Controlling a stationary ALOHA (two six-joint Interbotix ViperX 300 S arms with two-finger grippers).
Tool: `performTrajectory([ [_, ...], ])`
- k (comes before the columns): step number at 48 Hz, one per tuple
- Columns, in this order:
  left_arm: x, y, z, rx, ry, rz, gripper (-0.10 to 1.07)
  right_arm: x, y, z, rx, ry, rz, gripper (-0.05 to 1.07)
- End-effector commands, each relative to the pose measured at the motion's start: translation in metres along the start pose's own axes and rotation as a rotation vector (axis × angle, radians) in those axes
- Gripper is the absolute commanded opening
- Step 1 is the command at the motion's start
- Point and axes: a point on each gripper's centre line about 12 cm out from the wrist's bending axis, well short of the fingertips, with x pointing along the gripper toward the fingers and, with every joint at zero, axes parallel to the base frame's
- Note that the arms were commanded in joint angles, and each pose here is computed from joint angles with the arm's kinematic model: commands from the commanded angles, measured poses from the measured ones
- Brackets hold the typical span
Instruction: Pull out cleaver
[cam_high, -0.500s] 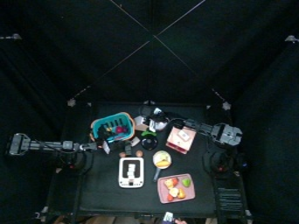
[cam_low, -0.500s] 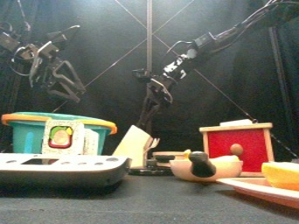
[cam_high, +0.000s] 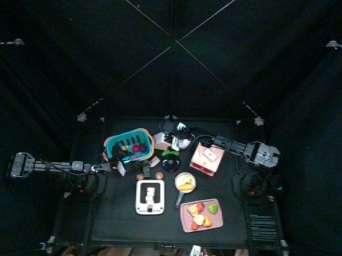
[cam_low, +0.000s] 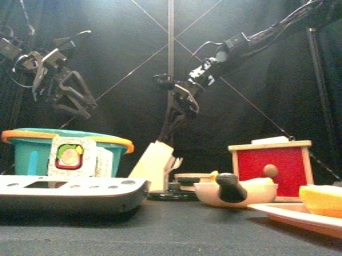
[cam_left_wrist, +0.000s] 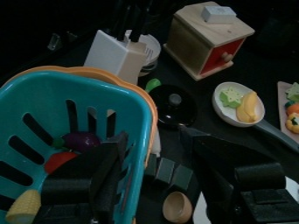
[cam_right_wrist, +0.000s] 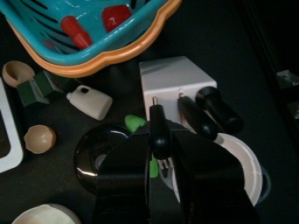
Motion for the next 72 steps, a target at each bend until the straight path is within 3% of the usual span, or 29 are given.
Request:
performTrajectory([
  [1, 0.0, -0.001, 0.005, -0.003, -0.012, -0.003, 0.88, -0.029, 0.003, 0.017, -0.011, -0.074, -0.007, 0.43],
  [13, 0.0, -0.001, 0.005, -0.003, -0.012, -0.003, 0.88, -0.042, 0.004, 0.01, -0.036, -0.075, -0.023, 0.43],
  [38, 0.0, -0.002, 0.005, -0.001, -0.012, -0.004, 0.88, -0.098, 0.02, 0.012, -0.067, -0.183, -0.03, 0.43],
  [51, 0.0, -0.001, 0.004, 0.0, -0.01, -0.004, 0.88, -0.119, 0.027, 0.0, -0.073, -0.201, -0.023, 0.43],
  [65, 0.0, -0.001, 0.005, -0.001, -0.011, 0.001, 0.88, -0.132, 0.034, -0.009, -0.068, -0.301, -0.035, 0.43],
  [72, 0.0, -0.001, 0.005, -0.001, -0.011, 0.001, 0.88, -0.127, 0.035, -0.016, -0.067, -0.297, -0.034, 0.43],
])
